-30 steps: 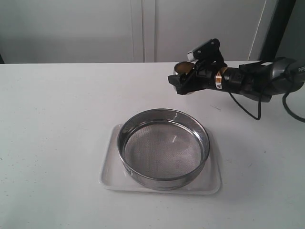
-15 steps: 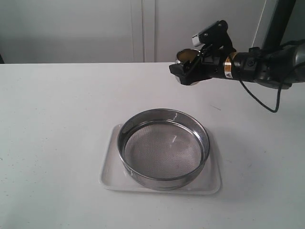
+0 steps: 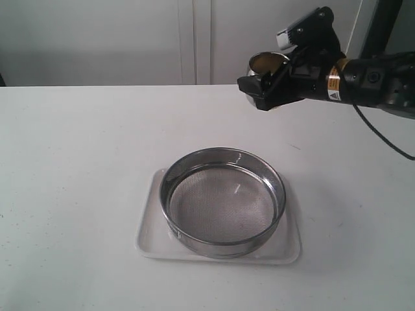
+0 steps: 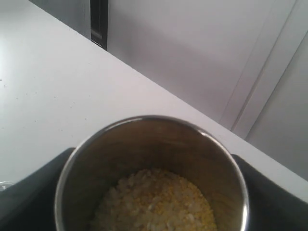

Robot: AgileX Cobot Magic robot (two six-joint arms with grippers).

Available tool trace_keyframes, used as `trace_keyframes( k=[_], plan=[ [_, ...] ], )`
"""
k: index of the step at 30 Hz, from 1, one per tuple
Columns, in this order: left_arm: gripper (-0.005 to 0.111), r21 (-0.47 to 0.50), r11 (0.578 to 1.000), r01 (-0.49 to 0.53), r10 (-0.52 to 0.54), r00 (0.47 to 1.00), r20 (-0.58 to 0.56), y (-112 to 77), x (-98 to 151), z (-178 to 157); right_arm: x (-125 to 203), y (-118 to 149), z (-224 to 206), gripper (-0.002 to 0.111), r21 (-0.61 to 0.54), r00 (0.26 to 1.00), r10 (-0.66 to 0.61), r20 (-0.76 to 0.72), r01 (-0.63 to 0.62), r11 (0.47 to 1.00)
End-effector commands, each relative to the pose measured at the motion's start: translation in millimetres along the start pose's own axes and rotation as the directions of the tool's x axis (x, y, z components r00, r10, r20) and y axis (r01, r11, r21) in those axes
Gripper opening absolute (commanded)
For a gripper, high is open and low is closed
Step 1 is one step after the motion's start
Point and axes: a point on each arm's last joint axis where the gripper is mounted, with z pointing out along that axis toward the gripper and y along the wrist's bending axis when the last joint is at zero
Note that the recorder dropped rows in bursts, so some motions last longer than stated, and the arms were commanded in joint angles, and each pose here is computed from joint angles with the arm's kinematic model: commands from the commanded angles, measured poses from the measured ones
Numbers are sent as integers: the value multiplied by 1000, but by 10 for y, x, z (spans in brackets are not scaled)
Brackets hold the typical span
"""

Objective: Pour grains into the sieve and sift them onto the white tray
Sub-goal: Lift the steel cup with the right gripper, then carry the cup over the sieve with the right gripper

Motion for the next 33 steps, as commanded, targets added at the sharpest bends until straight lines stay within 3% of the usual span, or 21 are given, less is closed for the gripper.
trace_keyframes(
  k=[1, 15, 22, 33],
  plan=[
    [0, 7, 1000, 3, -3, 1000, 6, -5, 3, 1, -114, 102, -212, 0, 0, 999, -2, 32, 2, 1000],
    [0, 7, 1000, 3, -3, 1000, 6, -5, 3, 1, -63, 394, -592, 0, -50, 1000, -9, -30, 8, 999],
    [0, 7, 1000, 3, -3, 1000, 6, -5, 3, 1, -96, 601, -621, 0, -124, 992, -103, -68, 94, 988],
    [0, 7, 1000, 3, -3, 1000, 6, -5, 3, 1, -109, 962, -473, 0, -124, 955, -247, -162, 229, 966]
  ],
)
